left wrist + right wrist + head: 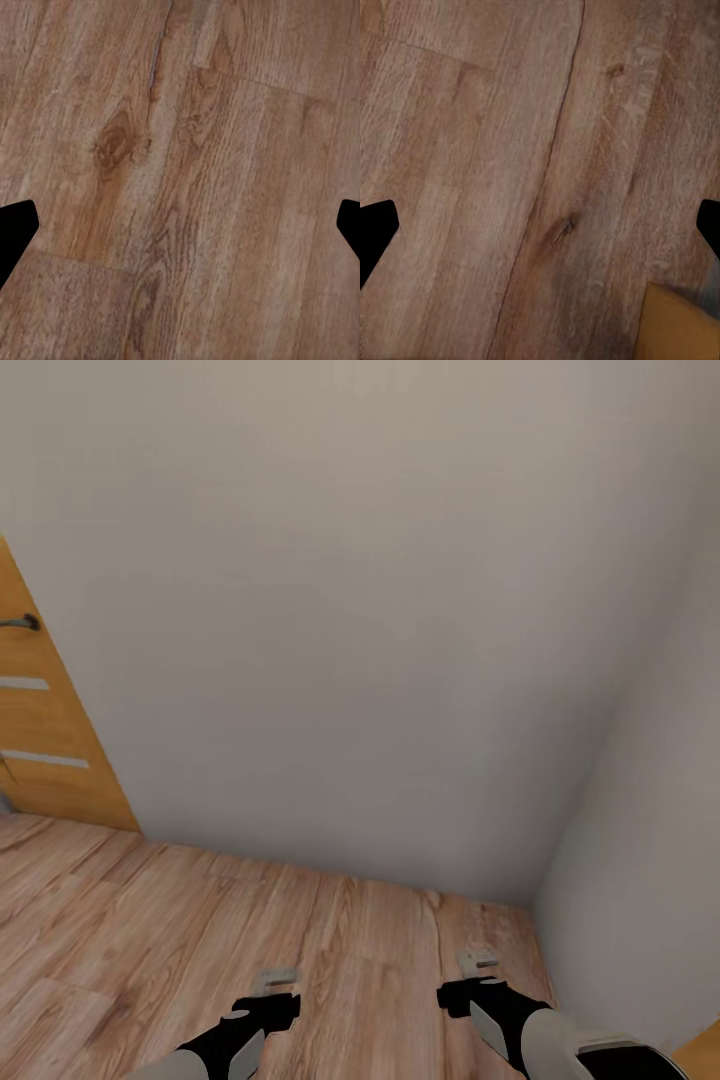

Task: Move the two storage containers from the living room to the garage. In the garage, place one container on the floor and stack the other container on top of it (either order is fine).

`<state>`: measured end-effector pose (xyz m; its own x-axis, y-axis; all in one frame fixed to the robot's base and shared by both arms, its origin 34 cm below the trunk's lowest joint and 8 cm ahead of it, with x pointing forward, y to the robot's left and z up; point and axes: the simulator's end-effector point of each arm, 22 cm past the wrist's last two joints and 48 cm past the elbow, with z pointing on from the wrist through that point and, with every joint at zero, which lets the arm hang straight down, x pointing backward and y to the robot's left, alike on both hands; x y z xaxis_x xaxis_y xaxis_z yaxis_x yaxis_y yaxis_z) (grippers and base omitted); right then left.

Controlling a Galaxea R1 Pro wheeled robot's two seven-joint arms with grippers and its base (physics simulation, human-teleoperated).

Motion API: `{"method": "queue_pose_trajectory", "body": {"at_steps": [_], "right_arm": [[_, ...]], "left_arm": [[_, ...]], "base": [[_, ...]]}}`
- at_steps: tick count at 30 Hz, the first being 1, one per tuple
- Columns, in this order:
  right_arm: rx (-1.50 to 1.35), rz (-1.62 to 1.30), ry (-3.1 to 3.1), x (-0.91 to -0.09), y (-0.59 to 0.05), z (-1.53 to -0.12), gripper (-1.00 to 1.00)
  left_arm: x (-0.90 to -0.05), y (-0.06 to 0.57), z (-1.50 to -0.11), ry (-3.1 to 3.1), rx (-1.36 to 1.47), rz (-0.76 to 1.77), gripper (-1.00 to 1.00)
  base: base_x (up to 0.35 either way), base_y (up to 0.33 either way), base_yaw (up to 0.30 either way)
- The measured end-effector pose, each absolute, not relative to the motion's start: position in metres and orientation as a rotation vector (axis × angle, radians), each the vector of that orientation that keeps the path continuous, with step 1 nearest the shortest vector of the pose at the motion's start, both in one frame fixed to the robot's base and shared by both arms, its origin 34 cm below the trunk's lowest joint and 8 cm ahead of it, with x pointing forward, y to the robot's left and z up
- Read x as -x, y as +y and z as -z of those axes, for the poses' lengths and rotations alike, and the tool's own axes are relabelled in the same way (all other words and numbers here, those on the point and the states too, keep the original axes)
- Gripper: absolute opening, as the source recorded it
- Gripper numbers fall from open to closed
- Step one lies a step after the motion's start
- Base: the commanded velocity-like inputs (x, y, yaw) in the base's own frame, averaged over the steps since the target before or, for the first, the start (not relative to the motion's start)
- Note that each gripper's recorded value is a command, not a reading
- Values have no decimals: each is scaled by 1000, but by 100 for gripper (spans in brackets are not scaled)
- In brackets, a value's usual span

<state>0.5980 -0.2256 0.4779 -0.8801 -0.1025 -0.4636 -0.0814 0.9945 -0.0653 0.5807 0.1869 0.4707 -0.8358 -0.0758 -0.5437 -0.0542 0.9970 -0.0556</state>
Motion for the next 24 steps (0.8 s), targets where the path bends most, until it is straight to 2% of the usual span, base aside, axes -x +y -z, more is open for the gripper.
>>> {"method": "queue_pose_trajectory", "body": {"at_steps": [7,24], "right_arm": [[131,59,2653,-598,-225,-478,100],[130,60,2653,-598,-226,-477,100]], "left_arm": [[-581,187,-470,2563,91,50,100],[-581,187,-470,2564,90,51,100]], "base": [[250,0,281],[21,0,287]]}}
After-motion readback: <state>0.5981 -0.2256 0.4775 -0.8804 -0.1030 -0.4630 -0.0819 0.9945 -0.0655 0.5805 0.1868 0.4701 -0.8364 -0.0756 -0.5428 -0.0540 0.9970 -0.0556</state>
